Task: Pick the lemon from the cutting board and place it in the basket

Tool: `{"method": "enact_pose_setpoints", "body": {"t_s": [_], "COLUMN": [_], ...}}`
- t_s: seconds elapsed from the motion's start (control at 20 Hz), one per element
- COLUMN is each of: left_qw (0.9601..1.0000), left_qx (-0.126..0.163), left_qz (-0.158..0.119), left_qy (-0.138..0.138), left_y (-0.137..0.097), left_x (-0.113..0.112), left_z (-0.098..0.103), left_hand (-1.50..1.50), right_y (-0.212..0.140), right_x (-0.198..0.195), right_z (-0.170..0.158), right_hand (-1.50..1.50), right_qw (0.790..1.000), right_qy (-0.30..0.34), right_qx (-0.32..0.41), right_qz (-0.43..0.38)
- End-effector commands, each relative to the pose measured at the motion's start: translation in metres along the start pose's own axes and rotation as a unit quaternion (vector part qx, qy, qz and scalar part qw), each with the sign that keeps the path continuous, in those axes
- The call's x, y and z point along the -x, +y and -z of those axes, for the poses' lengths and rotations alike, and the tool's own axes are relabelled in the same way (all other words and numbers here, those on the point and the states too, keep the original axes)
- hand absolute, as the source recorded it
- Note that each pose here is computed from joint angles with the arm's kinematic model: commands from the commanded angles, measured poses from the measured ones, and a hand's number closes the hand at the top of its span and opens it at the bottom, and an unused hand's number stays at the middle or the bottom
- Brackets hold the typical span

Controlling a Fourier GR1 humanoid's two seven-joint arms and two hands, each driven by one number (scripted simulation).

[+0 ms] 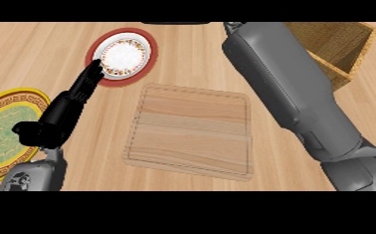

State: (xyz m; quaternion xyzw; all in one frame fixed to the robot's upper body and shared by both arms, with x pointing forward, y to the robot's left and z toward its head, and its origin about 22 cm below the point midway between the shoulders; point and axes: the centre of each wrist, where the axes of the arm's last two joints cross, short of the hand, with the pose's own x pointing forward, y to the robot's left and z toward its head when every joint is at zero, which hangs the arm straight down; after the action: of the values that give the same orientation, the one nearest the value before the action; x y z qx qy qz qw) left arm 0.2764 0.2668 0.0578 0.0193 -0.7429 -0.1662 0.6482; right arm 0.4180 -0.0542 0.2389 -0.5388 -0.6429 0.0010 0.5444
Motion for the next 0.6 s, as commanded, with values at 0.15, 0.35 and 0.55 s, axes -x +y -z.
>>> {"method": "enact_pose_setpoints", "body": {"t_s": [0.15,0.35,0.55], "left_qw": [1.0,1.0,0.9999], "left_qx": [0.005,0.001,-0.007], "left_qz": [0.001,0.001,0.01], "left_qy": [0.0,0.0,0.001], "left_y": [-0.009,-0.006,0.011], "left_x": [0.009,-0.014,0.002], "left_z": [0.009,0.003,-0.006], "left_hand": [0.0,0.0,0.0], "right_y": [-0.014,-0.021,-0.029], "right_x": [0.015,0.064,0.066], "right_z": [0.05,0.079,0.085], "right_hand": [1.5,1.5,1.5], "right_qw": [0.992,0.99,0.988], "right_qy": [0.092,0.111,0.131], "right_qx": [0.083,0.084,0.08], "right_qz": [0.015,-0.008,-0.005]}}
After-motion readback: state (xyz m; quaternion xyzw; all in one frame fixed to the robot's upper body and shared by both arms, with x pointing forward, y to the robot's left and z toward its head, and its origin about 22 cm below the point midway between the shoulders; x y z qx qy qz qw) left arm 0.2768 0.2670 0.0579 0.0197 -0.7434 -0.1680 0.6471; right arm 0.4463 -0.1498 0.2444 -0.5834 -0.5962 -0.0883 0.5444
